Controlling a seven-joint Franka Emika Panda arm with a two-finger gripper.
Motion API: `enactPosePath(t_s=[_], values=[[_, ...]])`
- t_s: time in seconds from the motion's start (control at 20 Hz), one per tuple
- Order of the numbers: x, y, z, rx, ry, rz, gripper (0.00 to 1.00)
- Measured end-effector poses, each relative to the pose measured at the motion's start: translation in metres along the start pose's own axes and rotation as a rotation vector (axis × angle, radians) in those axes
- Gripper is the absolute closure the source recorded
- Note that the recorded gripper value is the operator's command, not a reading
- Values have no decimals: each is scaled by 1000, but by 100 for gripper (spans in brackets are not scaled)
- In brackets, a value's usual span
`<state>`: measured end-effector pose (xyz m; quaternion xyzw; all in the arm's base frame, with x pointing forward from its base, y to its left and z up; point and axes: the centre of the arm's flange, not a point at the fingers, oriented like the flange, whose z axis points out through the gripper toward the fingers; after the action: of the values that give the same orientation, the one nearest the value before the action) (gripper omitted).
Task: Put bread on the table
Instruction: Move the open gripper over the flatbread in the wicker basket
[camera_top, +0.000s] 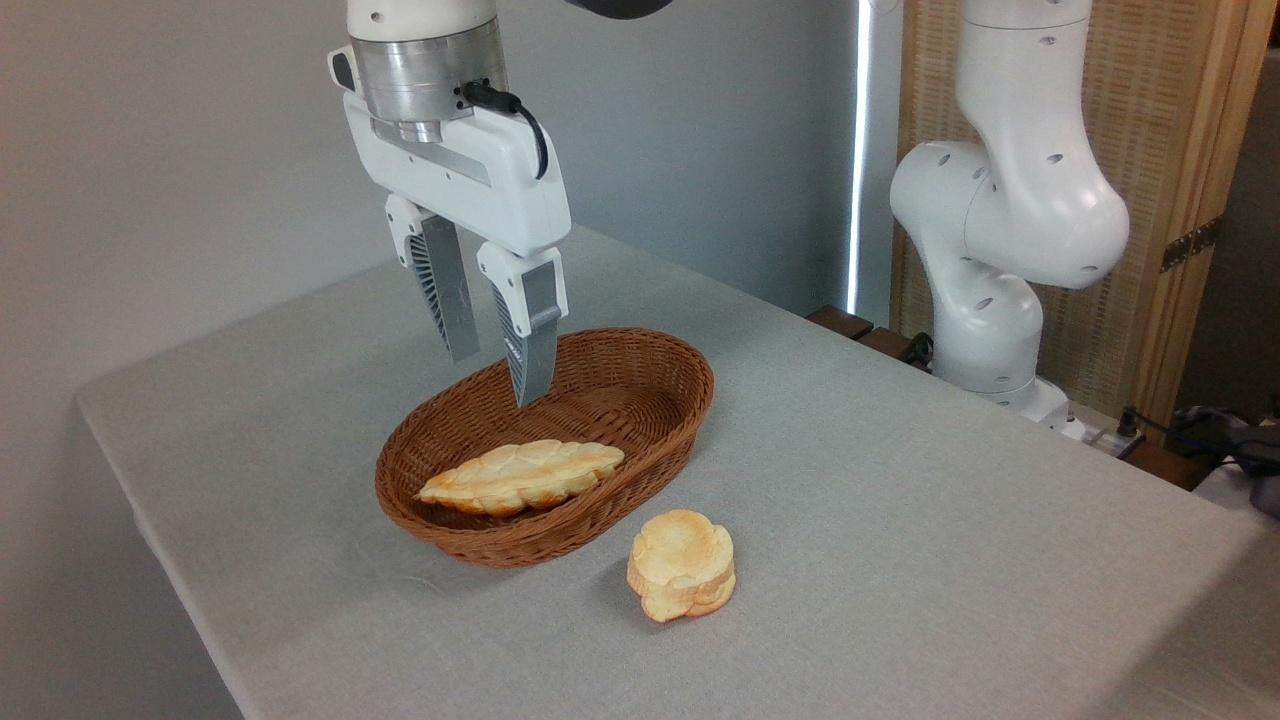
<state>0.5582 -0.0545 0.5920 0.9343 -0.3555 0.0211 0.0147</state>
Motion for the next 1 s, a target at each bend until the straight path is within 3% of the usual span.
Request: enactPosePath(t_s=[1.0], values=[[-2,-7,6,-6,-8,-11,0]])
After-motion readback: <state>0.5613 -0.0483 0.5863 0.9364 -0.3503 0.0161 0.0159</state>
